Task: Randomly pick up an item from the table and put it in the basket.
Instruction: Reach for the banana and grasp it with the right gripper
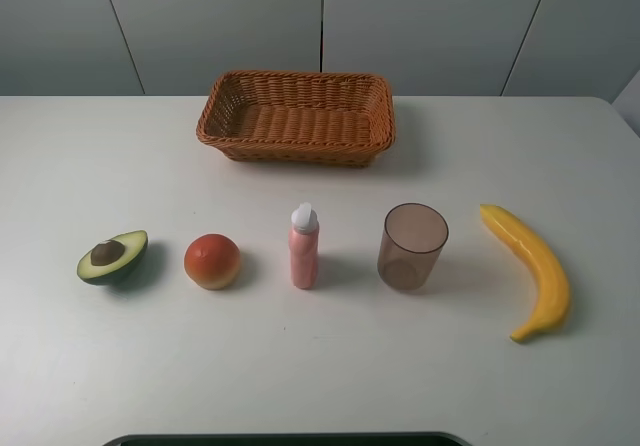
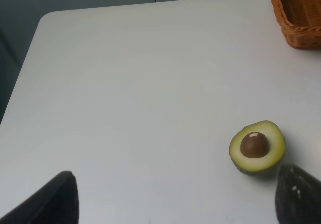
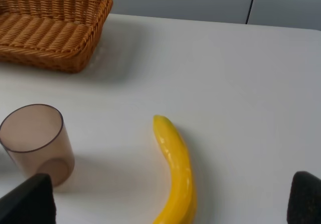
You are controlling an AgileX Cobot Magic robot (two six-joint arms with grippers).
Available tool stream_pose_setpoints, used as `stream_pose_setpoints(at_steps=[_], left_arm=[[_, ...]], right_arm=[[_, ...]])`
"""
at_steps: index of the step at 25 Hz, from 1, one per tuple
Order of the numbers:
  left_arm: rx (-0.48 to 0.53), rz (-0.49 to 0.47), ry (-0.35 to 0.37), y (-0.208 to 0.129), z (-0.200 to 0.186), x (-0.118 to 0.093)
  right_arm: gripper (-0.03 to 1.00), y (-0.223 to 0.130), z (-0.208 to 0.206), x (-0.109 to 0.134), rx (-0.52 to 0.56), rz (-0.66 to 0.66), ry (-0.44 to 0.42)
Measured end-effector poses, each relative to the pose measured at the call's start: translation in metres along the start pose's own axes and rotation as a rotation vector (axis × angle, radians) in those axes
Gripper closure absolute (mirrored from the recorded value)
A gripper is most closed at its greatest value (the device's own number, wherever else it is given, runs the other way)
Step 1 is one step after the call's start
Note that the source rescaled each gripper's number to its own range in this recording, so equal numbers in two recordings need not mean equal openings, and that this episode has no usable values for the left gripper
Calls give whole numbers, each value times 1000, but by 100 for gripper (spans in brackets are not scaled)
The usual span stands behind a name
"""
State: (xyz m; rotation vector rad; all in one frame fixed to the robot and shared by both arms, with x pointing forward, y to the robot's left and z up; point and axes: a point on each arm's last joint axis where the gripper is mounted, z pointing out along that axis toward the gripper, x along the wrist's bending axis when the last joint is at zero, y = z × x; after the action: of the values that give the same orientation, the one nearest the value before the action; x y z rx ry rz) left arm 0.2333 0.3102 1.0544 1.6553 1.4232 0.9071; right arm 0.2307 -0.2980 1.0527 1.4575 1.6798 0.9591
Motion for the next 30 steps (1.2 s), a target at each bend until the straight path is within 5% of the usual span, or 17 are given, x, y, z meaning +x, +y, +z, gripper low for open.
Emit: stream_pose_setpoints(at_steps=[30], left_arm=[[0,0,0,0,0,0]], right_arm=[[-3,7,2,-2,46,24,-12]])
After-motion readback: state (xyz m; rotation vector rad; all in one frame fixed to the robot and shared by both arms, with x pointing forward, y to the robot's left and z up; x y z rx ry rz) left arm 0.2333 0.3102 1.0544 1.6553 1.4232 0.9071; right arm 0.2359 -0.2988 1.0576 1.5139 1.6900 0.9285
